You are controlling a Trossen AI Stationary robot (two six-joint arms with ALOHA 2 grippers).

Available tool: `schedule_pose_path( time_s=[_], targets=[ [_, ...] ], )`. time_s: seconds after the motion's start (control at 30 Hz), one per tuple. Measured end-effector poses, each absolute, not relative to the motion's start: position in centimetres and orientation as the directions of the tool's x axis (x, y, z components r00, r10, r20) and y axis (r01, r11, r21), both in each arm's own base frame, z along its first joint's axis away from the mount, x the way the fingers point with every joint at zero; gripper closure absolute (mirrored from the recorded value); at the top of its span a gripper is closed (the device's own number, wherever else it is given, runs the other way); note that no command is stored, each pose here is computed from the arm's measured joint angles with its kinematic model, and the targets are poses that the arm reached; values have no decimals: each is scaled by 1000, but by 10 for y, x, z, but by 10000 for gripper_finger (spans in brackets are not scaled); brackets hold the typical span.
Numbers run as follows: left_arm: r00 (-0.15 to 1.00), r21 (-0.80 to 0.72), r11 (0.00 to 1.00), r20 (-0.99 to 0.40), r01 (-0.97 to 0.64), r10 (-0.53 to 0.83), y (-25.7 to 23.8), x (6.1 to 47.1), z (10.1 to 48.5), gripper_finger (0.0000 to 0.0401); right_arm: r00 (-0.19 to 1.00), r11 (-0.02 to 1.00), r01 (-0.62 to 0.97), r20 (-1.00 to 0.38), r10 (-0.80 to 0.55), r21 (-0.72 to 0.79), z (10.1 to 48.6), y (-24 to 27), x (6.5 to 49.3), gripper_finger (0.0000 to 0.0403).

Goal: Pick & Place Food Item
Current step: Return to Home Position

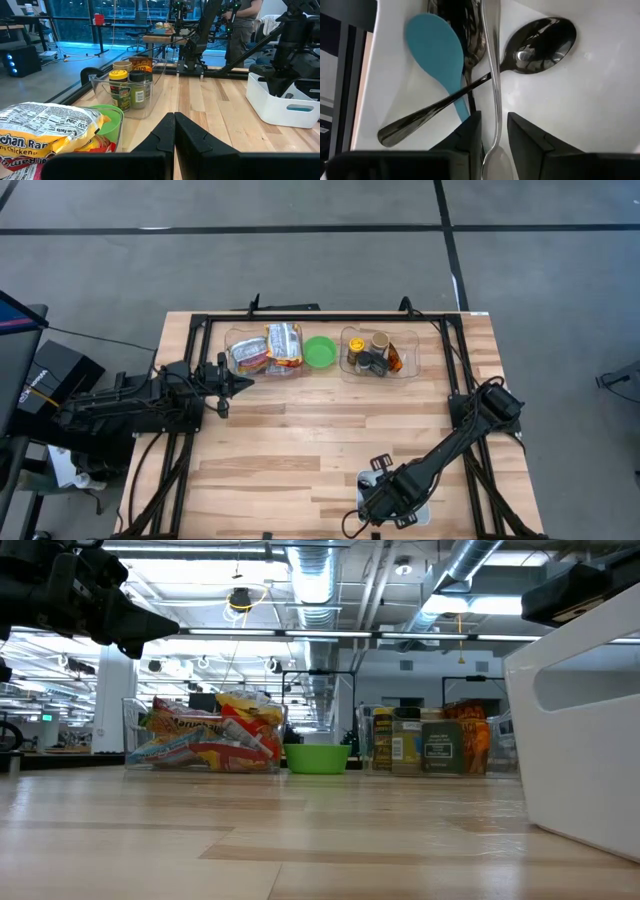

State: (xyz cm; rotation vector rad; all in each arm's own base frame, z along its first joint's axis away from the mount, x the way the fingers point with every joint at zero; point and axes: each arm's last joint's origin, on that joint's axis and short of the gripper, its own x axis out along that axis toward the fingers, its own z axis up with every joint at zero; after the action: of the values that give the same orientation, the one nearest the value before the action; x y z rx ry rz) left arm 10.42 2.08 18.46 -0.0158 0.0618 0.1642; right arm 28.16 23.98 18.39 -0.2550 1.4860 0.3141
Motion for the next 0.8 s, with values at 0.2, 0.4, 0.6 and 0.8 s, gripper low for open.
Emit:
schedule_pose_path(
  time_s=[0.2, 0.4, 0.6, 0.8],
  targets=[
    [985, -11, 986, -63, -164, 163, 21, 104, 185, 400, 72, 931, -364, -995, 63, 32, 192, 240, 279, 315],
    [985, -11, 986, -63, -164, 163, 21, 104, 185, 400, 159, 938, -339, -978, 132, 72, 220, 235, 277, 316],
    [985, -11, 986, -63, -164, 163, 21, 104, 185, 400, 331, 955, -295, -937, 114, 11, 250, 220, 280, 316],
    [985, -11, 986, -63, -164, 163, 21, 104, 185, 400, 445, 961, -273, -891, 93, -37, 270, 206, 284, 316]
  ],
)
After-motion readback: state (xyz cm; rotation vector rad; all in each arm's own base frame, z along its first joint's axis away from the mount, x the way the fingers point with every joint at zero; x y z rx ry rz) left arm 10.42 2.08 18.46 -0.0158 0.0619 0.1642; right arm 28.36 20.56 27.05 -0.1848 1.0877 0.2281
